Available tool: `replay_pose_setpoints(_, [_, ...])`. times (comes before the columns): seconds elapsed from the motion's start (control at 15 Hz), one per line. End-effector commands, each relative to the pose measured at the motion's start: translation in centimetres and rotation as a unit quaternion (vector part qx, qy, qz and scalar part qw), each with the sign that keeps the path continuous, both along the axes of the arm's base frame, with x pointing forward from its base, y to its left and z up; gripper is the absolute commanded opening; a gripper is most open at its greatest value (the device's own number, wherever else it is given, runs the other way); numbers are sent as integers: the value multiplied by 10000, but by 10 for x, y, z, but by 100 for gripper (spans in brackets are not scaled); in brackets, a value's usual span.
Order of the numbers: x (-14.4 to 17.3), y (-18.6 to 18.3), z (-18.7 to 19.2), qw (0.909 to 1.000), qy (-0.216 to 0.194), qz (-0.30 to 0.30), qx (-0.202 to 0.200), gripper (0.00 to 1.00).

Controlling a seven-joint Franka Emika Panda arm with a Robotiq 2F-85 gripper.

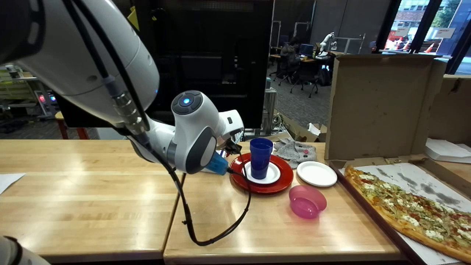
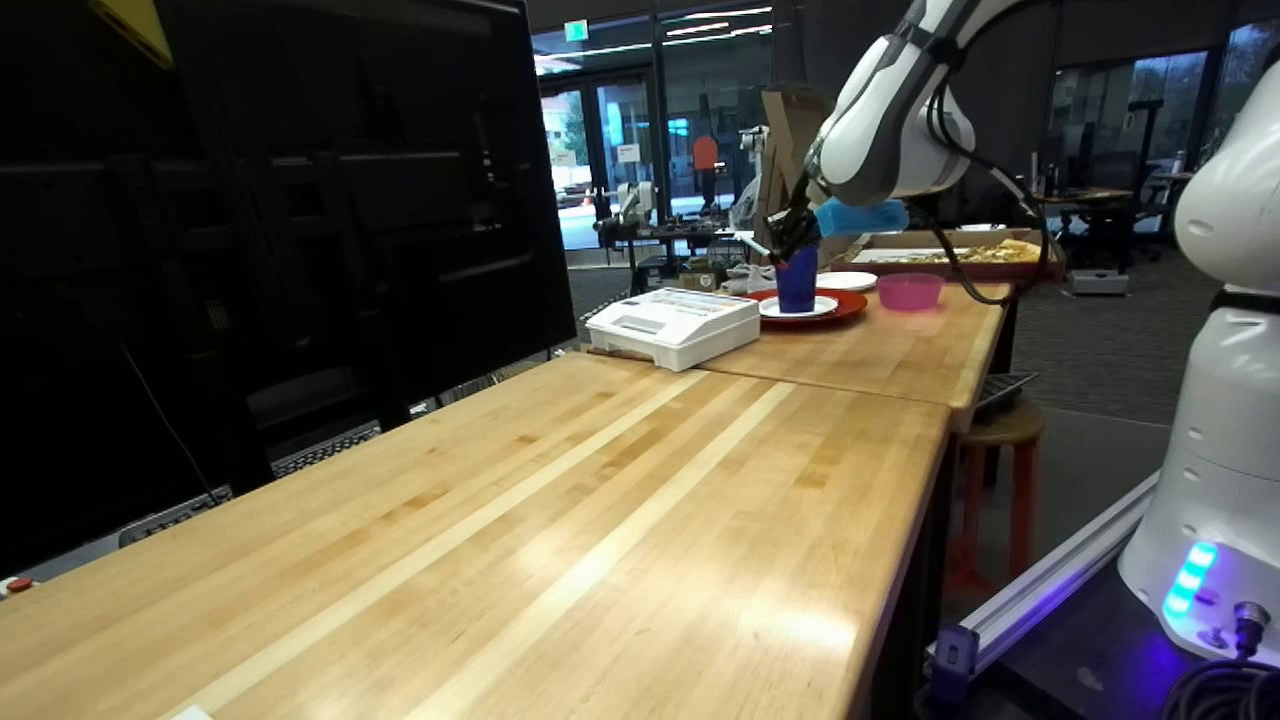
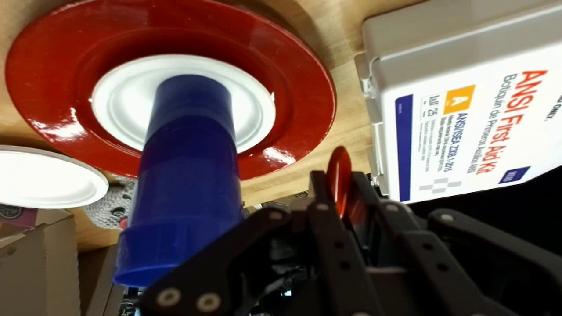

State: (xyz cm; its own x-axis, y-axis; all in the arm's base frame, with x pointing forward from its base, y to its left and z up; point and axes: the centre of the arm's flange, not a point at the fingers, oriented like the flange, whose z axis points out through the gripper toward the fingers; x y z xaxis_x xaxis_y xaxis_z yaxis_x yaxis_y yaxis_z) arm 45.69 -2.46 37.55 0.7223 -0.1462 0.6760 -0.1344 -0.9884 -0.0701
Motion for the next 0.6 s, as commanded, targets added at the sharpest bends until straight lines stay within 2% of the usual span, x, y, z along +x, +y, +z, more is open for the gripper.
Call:
replay_pose_setpoints(0.0, [-29, 23, 14, 9998, -59, 75, -148, 4])
replay_pose_setpoints(0.53, [-37, 28, 34, 9990, -258, -257, -244, 4])
